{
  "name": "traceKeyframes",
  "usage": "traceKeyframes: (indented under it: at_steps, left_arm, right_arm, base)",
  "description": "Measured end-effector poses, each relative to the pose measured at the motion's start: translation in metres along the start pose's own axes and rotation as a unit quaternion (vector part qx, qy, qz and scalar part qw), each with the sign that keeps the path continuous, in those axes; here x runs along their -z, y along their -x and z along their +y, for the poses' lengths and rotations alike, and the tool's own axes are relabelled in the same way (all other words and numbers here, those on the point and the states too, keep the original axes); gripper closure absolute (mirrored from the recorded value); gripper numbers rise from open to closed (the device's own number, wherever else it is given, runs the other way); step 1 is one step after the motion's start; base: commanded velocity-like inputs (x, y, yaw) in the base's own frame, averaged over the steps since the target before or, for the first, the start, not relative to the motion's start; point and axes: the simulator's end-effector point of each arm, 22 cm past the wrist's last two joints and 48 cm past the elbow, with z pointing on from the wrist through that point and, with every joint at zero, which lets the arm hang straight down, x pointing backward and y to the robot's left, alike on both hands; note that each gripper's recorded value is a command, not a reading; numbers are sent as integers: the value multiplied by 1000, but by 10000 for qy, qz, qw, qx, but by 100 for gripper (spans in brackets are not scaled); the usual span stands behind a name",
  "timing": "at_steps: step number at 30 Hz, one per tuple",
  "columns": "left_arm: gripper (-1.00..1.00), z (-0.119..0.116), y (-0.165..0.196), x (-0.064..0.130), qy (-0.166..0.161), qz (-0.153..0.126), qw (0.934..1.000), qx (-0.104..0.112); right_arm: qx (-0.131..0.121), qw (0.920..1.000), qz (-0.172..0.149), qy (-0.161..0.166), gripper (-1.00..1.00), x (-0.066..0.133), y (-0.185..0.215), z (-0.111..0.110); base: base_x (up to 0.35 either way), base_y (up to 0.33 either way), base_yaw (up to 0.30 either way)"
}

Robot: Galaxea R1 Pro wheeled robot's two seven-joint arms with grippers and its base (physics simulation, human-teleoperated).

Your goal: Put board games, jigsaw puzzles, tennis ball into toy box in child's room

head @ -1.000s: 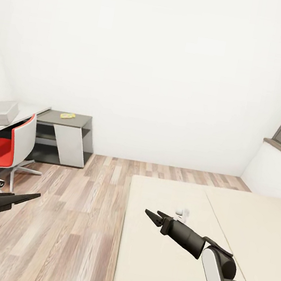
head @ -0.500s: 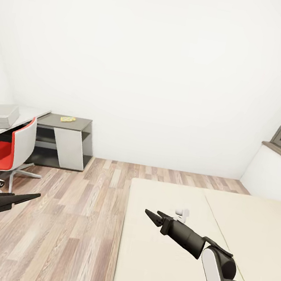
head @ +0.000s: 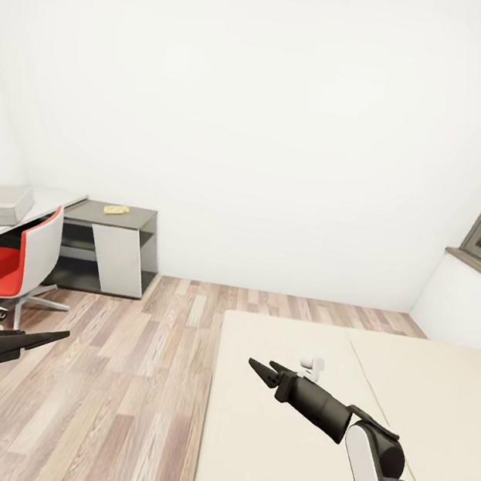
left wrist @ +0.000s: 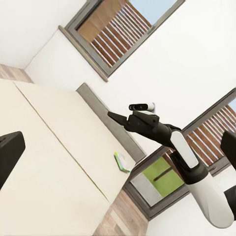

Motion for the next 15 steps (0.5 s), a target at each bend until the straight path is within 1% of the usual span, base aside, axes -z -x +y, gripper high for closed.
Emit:
traceKeyframes:
  at_steps: [15]
  left_arm:
    - [-100, -10, 4, 1, -45, -35, 9999, -108]
  right_arm:
    - [88, 9999, -74, 33, -100, 4, 8, 8]
  base:
    - [0, 0, 0]
